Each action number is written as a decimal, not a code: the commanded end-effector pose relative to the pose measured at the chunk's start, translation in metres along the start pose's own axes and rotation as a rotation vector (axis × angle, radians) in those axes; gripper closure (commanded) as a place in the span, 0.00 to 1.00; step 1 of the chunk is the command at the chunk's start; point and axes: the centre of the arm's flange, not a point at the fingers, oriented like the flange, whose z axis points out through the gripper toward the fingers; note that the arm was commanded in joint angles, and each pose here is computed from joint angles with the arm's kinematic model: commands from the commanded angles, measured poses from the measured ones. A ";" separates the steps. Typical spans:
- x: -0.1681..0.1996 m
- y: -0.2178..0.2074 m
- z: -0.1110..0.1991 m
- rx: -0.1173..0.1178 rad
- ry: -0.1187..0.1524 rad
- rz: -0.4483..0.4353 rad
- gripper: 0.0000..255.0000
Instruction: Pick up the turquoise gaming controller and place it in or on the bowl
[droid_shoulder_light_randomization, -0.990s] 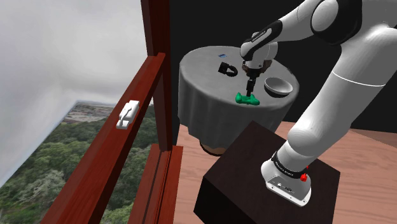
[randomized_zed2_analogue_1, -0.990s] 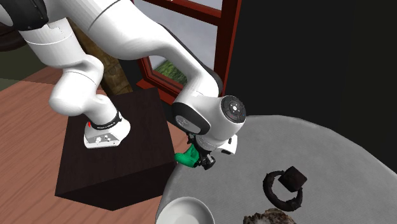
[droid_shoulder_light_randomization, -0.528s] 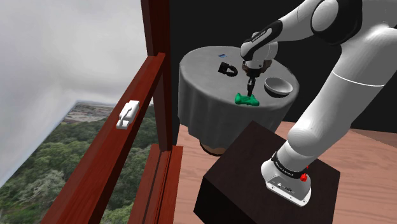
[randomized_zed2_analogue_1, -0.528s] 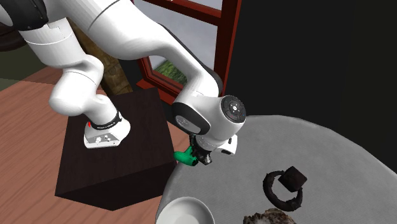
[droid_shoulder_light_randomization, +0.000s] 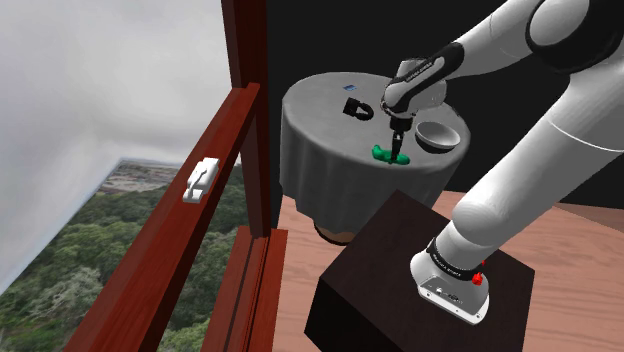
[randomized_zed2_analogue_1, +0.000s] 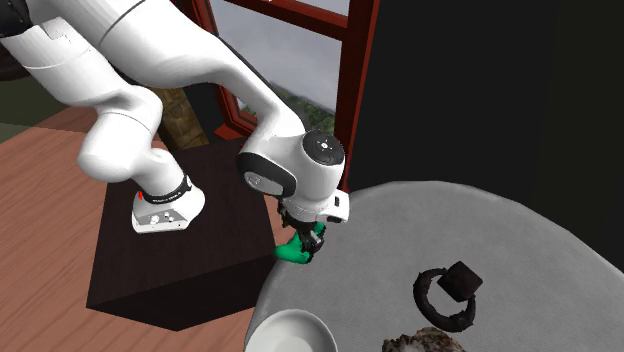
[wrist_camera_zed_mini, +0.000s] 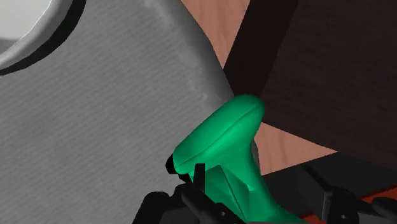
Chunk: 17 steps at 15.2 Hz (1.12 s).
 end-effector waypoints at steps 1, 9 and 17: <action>-0.008 -0.052 0.005 -0.361 0.168 -0.235 0.00; 0.000 -0.039 0.041 -0.361 0.168 -0.235 0.00; 0.000 -0.039 0.042 -0.361 0.168 -0.235 1.00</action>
